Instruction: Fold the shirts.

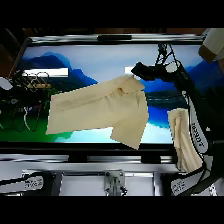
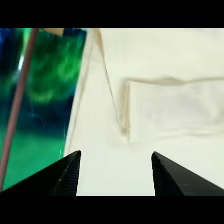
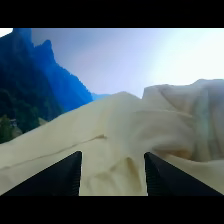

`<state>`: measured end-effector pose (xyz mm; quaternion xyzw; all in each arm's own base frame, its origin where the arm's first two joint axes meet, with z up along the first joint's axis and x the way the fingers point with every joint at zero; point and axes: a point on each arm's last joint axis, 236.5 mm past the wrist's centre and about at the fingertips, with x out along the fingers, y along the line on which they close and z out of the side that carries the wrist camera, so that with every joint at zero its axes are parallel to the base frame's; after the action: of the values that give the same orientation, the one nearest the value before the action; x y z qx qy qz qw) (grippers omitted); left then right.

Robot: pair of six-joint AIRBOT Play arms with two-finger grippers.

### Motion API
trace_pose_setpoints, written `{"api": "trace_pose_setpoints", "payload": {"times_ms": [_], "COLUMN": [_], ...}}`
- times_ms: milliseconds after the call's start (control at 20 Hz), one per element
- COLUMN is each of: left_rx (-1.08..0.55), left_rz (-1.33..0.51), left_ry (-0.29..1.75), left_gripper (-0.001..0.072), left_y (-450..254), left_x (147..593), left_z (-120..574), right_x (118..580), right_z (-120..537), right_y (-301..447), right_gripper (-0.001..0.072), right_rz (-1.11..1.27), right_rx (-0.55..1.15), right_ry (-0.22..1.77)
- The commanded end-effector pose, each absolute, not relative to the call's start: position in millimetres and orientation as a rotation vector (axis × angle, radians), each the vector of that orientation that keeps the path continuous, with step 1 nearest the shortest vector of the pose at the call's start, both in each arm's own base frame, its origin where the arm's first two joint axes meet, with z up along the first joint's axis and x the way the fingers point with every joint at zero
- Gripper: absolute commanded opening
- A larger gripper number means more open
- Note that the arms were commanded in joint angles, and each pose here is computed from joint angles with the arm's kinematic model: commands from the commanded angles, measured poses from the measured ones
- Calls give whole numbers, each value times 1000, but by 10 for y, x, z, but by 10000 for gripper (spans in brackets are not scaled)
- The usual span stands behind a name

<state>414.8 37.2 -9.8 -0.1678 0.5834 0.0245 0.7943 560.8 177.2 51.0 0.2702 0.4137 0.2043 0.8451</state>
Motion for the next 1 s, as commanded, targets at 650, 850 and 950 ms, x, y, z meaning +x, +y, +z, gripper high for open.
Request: {"api": "trace_pose_setpoints", "payload": {"times_ms": [650, 850, 950], "left_rx": [-701, -766, -754], "left_rz": [80, 77, 96], "left_ry": [1502, 1343, 1310], "left_gripper": [542, 536, 536], "left_y": [409, 390, 443], "left_x": [2402, 2758, 2829], "left_z": [-1057, -1015, -1020], "right_x": [3391, 3368, 3401], "right_z": [307, 195, 179], "right_y": [269, 363, 363], "right_gripper": [503, 503, 503], "right_rz": [307, 320, 315], "right_rx": [269, 262, 265], "right_ry": [1586, 1591, 1578]}}
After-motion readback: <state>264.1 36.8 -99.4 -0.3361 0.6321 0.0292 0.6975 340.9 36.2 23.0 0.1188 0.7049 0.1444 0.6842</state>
